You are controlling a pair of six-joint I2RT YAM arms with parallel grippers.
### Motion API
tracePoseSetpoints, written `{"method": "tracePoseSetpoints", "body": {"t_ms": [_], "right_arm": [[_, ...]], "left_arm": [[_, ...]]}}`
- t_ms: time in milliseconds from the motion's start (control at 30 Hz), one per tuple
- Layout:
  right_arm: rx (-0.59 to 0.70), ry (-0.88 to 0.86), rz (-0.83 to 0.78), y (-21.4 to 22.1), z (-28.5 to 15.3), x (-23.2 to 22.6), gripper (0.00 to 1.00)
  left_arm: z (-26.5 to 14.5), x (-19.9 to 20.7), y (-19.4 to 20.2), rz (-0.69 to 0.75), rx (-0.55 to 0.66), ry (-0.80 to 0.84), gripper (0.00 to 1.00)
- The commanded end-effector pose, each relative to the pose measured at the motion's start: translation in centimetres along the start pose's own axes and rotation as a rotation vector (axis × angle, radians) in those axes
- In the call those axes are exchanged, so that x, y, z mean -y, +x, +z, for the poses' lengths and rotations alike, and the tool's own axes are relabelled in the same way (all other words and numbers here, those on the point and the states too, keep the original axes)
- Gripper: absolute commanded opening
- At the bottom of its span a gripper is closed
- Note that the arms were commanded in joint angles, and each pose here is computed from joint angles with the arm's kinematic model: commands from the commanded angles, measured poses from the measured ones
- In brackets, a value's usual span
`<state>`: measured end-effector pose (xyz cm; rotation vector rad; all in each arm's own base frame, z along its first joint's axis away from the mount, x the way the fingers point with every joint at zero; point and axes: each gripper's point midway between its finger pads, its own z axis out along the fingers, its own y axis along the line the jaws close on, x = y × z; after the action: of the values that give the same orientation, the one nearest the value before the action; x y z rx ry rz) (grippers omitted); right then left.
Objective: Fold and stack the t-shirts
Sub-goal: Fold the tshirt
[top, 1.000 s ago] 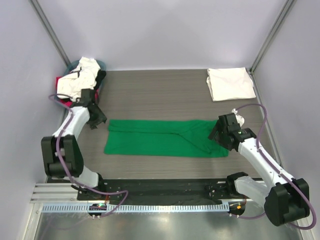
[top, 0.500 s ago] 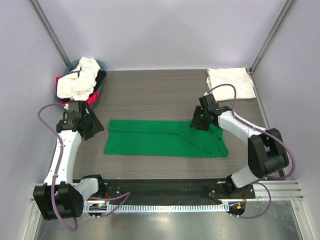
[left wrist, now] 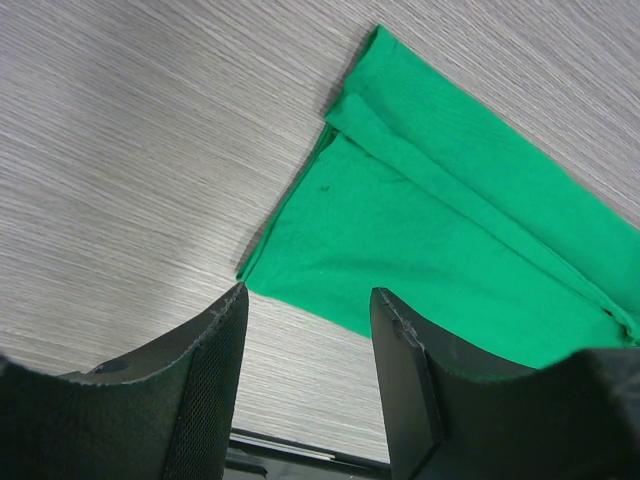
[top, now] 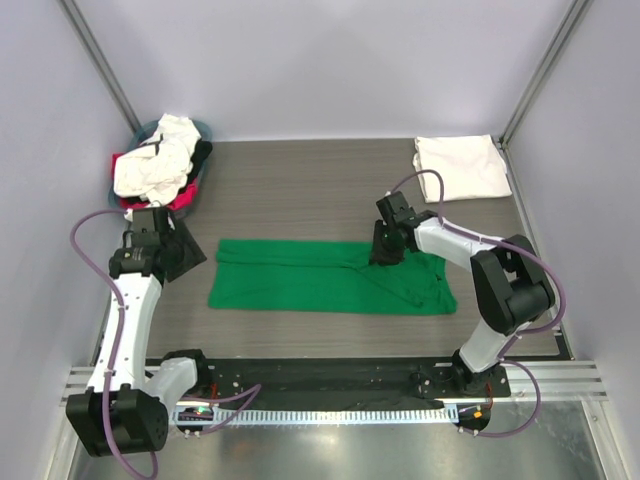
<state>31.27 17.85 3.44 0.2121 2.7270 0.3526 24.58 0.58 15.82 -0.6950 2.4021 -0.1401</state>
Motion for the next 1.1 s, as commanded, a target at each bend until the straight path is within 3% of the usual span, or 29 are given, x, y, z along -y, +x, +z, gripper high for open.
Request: {"method": "tracePoseSetpoints", "body": {"t_ms": [0, 167, 433, 633, 733, 833, 1067], "right_arm": [[0.030, -0.023, -0.014, -0.6, -0.8, -1.2, 0.30], [0.018, -0.057, 0.013, 1.9, -3.6, -2.6, 0.28], [-0.054, -0.176, -0.060, 10.8, -6.8, -6.1, 0.28], [0.148, -0.058, -0.116, 5.0, -9.5, -4.6, 0.29], [0.186, -0.008, -0.102, 1.6, -10.1, -3.7, 0.28], [0.198, 0.070, -0.045, -0.2, -9.9, -1.2, 0.29], [0.143, 0.220, 0.074, 0.1, -7.8, 4.7, 0.44]], "left_arm": [[-0.5, 0.5, -0.8, 0.023, 0.045, 0.032, 0.53], [-0.5, 0.5, -0.8, 0.024, 0.048, 0.033, 0.53], [-0.7, 0.5, -0.9, 0.024, 0.059, 0.036, 0.52], [-0.7, 0.5, -0.9, 0.024, 0.059, 0.036, 0.52], [-0.6, 0.5, -0.8, 0.023, 0.056, 0.034, 0.52], [-0.5, 0.5, -0.8, 0.021, 0.052, 0.033, 0.52], [1.2, 3.0, -0.1, 0.024, -0.017, 0.081, 0.52]]}}
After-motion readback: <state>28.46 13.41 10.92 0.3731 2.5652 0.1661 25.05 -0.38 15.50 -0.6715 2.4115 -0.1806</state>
